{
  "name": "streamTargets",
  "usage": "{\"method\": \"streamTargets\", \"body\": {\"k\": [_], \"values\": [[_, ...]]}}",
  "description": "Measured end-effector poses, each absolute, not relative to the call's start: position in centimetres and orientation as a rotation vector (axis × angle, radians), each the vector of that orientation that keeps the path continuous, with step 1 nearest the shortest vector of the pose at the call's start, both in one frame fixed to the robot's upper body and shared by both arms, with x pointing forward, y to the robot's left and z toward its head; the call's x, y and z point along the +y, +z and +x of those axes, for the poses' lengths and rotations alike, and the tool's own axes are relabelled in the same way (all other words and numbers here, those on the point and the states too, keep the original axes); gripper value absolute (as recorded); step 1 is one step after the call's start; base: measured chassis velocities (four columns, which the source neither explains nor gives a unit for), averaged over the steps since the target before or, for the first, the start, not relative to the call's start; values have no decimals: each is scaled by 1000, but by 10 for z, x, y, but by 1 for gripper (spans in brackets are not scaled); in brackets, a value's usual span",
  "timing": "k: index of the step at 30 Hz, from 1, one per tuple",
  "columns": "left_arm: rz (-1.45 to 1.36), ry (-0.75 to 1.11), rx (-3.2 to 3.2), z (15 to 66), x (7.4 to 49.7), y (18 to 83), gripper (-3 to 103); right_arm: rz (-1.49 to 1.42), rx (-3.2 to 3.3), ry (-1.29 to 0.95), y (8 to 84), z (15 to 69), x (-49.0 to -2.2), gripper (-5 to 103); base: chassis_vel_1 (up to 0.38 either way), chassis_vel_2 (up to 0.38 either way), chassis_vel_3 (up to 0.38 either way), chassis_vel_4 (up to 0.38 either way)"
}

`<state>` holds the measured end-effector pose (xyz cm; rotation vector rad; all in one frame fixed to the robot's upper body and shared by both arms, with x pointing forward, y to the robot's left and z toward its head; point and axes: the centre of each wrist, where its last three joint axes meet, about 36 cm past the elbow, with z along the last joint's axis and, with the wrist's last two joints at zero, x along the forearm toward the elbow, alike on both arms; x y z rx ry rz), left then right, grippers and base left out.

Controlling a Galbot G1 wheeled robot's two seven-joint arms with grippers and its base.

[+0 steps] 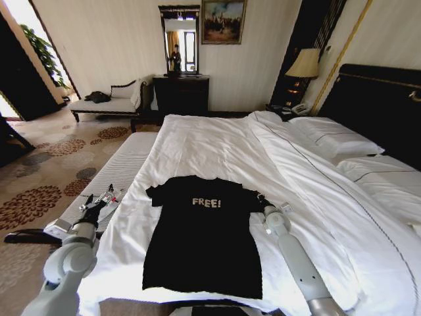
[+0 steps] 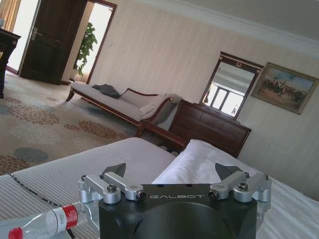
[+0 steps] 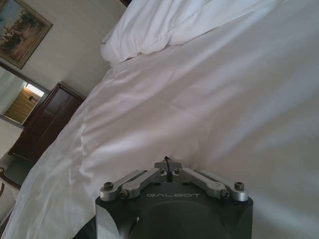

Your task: Fold the clothes on the bed.

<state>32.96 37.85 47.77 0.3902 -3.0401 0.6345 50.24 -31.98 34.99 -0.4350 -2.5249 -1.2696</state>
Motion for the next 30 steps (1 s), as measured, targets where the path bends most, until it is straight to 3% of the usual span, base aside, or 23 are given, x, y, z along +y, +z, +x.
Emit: {"method": "streamTargets", "body": {"k": [17,30], "values": [[423,613,-3028,328,378,472,100,-381,-2572,-1288,365,497,-314,0,0,0,0,0],[454,600,-3026,321,379,472,100,-119,-2716,-1286,378,492,-259,0,0,0,0,0]]}}
